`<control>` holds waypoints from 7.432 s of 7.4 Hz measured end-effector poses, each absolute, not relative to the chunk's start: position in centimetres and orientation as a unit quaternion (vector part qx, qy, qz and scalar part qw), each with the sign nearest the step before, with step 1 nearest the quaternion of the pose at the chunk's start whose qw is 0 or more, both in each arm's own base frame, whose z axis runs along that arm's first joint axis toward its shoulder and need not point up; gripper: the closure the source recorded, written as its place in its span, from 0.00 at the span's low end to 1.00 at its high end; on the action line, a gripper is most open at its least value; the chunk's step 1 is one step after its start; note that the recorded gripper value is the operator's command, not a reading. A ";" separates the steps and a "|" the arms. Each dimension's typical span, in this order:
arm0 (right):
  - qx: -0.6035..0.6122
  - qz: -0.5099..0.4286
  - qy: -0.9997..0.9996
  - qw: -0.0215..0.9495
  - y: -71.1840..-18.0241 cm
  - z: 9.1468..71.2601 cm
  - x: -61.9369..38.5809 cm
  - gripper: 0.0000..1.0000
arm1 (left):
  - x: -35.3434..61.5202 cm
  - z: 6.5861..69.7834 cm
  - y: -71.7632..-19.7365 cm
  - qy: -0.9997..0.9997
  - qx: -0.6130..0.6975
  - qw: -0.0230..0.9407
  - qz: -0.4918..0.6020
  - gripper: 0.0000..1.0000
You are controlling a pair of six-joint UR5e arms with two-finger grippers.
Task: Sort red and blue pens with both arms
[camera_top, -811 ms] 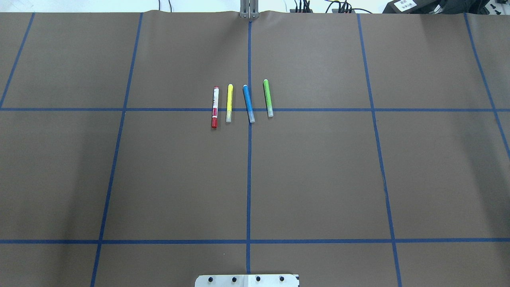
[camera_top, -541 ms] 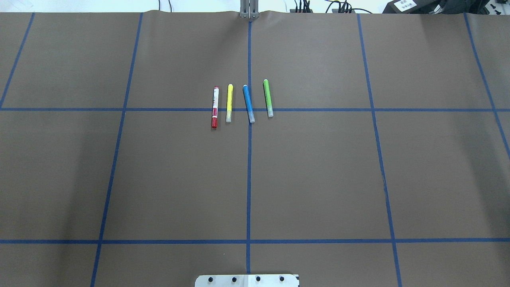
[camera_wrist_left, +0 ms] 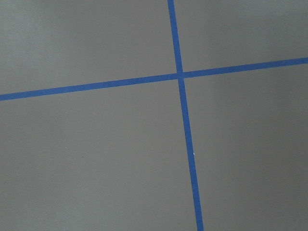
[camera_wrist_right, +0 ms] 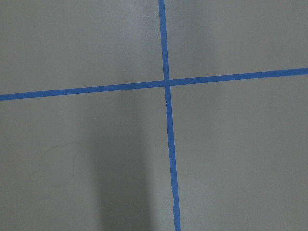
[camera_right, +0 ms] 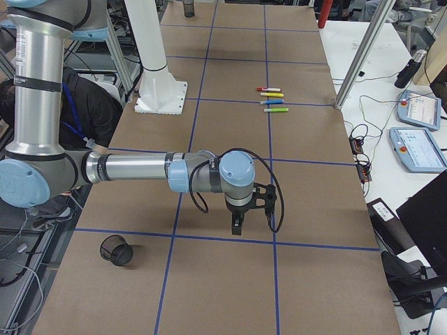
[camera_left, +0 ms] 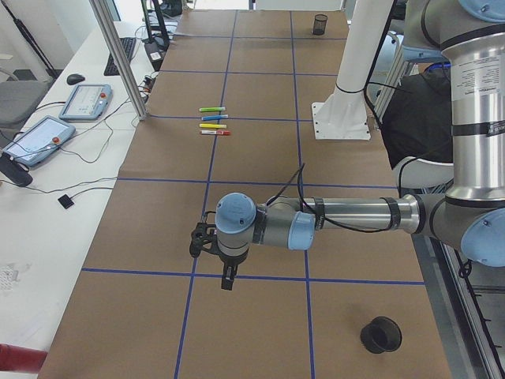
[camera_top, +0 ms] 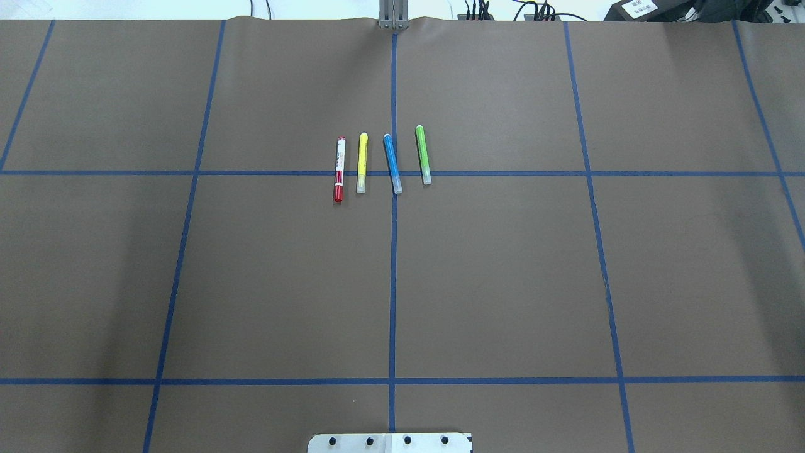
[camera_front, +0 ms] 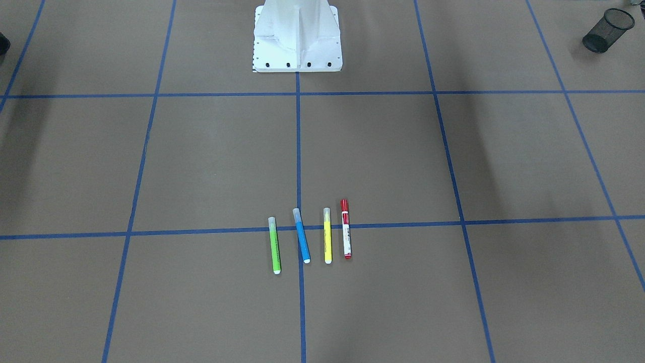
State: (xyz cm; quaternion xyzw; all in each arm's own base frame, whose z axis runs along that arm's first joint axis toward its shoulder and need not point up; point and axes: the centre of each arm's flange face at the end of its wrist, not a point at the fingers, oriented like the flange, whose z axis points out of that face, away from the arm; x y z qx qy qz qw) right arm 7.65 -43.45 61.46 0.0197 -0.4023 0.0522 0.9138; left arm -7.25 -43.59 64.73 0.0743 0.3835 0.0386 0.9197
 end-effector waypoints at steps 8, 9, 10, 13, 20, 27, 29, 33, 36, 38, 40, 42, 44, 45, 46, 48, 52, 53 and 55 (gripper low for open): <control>0.017 0.056 -0.405 0.912 -43.2 61.6 7.6 0.00 | -7.6 64.3 -44.0 0.358 0.083 0.929 0.042 0.00; 0.017 0.056 -0.404 0.913 -43.0 61.6 7.6 0.00 | -7.6 64.0 -44.1 0.359 0.086 0.928 0.044 0.00; 0.017 0.057 -0.402 0.914 -42.9 61.7 7.6 0.00 | -7.5 63.6 -44.2 0.360 0.091 0.927 0.045 0.00; 0.026 0.036 -0.400 0.916 -45.0 60.2 6.4 0.00 | -5.9 58.4 -46.9 0.371 0.126 0.918 0.069 0.00; 0.039 -0.008 -0.413 0.910 -48.4 57.5 3.0 0.00 | 21.1 36.0 -57.2 0.332 0.088 0.921 0.184 0.00; 0.029 -0.026 -0.456 0.889 -49.3 55.6 -1.5 0.00 | 51.1 25.4 -57.2 0.414 0.093 0.906 0.011 0.11; 0.031 -0.029 -0.455 0.889 -49.3 55.6 -1.8 0.00 | 54.0 24.5 -56.8 0.415 0.077 0.907 -0.014 0.18; 0.030 -0.030 -0.458 0.888 -49.3 55.5 -1.9 0.00 | 56.5 26.2 -56.0 0.401 0.058 0.914 -0.014 0.37; 0.030 -0.030 -0.459 0.887 -49.3 55.5 -2.0 0.00 | 57.2 26.3 -55.8 0.399 0.054 0.915 -0.011 0.43; 0.029 -0.029 -0.459 0.887 -49.3 55.6 -2.0 0.00 | 57.7 25.7 -55.6 0.401 0.055 0.914 -0.008 0.45; 0.029 -0.029 -0.459 0.887 -49.3 55.6 -2.0 0.00 | 58.2 25.5 -55.4 0.401 0.053 0.914 -0.006 0.47; 0.028 -0.029 -0.459 0.887 -49.3 55.7 -2.0 0.00 | 58.3 25.8 -55.4 0.399 0.052 0.916 -0.006 0.68; 0.028 -0.029 -0.460 0.887 -49.3 55.6 -2.0 0.00 | 58.3 25.9 -55.4 0.398 0.050 0.916 -0.008 1.00; 0.028 -0.029 -0.460 0.887 -49.3 55.6 -2.0 0.00 | 58.3 26.0 -55.3 0.398 0.047 0.916 -0.013 1.00; 0.028 -0.029 -0.460 0.887 -49.3 55.6 -2.0 0.00 | 58.2 25.6 -55.3 0.400 0.046 0.915 -0.018 1.00; 0.030 -0.030 -0.461 0.887 -49.3 55.5 -2.0 0.00 | 55.8 23.4 -55.8 0.413 0.047 0.909 -0.026 1.00; 0.067 -0.049 -0.467 0.880 -52.4 50.1 -3.0 0.00 | 41.4 23.5 -59.5 0.432 0.031 0.900 -0.041 1.00; 0.073 -0.054 -0.469 0.879 -53.8 47.8 -4.6 0.00 | 38.0 25.1 -60.5 0.427 0.045 0.903 -0.027 1.00; 0.070 -0.054 -0.464 0.882 -56.3 42.8 -10.1 0.00 | 31.7 27.2 -63.0 0.431 0.058 0.900 -0.009 1.00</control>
